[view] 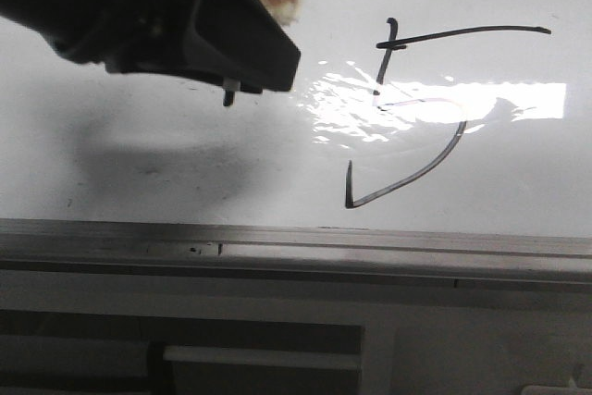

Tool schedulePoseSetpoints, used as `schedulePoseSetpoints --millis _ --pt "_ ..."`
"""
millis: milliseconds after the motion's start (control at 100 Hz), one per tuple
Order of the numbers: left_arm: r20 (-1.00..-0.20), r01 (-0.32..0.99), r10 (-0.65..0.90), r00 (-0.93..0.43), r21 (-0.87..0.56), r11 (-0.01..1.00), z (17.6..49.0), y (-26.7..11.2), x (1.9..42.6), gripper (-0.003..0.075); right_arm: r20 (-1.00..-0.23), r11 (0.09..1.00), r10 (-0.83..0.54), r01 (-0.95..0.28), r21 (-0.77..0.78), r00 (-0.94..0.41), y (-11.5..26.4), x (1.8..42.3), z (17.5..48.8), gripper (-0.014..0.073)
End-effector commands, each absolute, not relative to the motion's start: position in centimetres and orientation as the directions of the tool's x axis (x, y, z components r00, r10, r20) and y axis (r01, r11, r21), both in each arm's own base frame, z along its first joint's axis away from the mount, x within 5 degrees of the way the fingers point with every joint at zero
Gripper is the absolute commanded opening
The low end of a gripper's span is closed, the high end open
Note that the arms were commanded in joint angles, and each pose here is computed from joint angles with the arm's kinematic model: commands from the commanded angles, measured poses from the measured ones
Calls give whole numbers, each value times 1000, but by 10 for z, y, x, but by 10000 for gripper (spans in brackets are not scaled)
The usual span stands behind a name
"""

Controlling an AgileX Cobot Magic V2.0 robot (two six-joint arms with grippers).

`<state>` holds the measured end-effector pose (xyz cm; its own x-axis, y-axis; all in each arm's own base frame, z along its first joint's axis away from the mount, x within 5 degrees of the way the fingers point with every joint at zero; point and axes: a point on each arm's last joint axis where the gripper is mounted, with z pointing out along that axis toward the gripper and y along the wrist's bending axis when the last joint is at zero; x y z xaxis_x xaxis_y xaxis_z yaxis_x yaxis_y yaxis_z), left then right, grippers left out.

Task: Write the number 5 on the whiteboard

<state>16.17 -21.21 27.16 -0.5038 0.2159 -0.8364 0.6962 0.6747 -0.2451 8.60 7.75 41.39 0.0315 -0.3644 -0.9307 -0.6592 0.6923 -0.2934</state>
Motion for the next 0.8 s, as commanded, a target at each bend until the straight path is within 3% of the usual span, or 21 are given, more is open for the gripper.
schedulePoseSetpoints --millis 0,350,790 --pt "-873 656 92 -479 -287 698 280 -219 174 -20 -942 710 -327 -640 -294 70 71 82 424 -62" --pt "-783 504 -4 -622 -404 764 245 -231 192 -20 -948 726 -319 -646 -235 -15 65 78 419 -62" --pt "-779 483 3 -627 -387 785 246 -218 202 -20 -947 725 -320 -647 -234 -17 65 78 418 -62"
